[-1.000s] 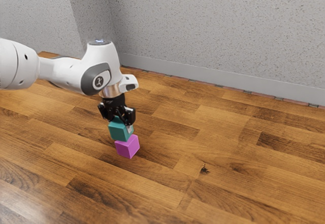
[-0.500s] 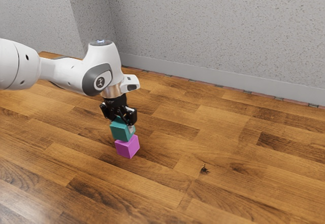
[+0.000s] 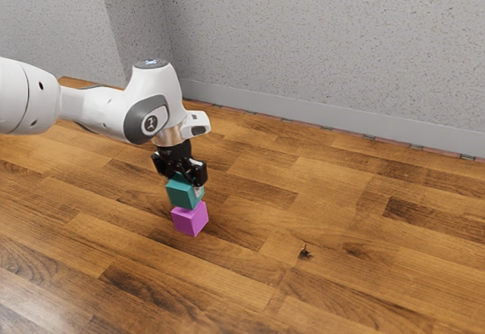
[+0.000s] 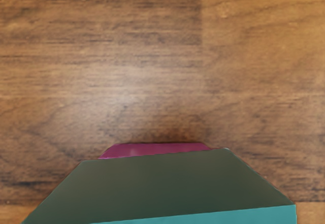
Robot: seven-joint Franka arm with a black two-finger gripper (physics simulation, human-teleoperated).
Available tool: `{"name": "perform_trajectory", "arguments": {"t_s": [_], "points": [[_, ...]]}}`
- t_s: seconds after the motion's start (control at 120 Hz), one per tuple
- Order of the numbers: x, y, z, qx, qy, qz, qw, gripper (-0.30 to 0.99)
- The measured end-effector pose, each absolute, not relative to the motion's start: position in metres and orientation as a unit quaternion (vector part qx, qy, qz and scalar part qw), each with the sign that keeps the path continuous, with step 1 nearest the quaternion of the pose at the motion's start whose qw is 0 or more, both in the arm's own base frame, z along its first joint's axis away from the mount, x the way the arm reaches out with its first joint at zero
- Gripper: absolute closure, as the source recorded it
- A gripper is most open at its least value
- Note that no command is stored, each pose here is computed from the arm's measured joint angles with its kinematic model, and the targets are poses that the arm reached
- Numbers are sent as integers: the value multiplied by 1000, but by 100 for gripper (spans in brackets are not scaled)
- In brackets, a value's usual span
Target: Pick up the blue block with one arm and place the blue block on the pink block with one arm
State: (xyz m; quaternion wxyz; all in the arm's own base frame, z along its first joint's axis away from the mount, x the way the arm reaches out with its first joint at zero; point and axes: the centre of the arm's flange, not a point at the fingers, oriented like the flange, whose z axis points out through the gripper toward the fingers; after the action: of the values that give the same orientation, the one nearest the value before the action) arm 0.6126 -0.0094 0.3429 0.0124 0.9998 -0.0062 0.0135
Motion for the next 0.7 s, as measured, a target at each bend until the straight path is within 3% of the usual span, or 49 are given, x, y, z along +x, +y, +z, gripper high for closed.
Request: {"name": "perform_trajectory", "arguments": {"t_s": [0.333,0.7], "points": [[607,-15,375,999,-19,36,9,8],[599,-19,388,1000,-29,7,7,1]]}}
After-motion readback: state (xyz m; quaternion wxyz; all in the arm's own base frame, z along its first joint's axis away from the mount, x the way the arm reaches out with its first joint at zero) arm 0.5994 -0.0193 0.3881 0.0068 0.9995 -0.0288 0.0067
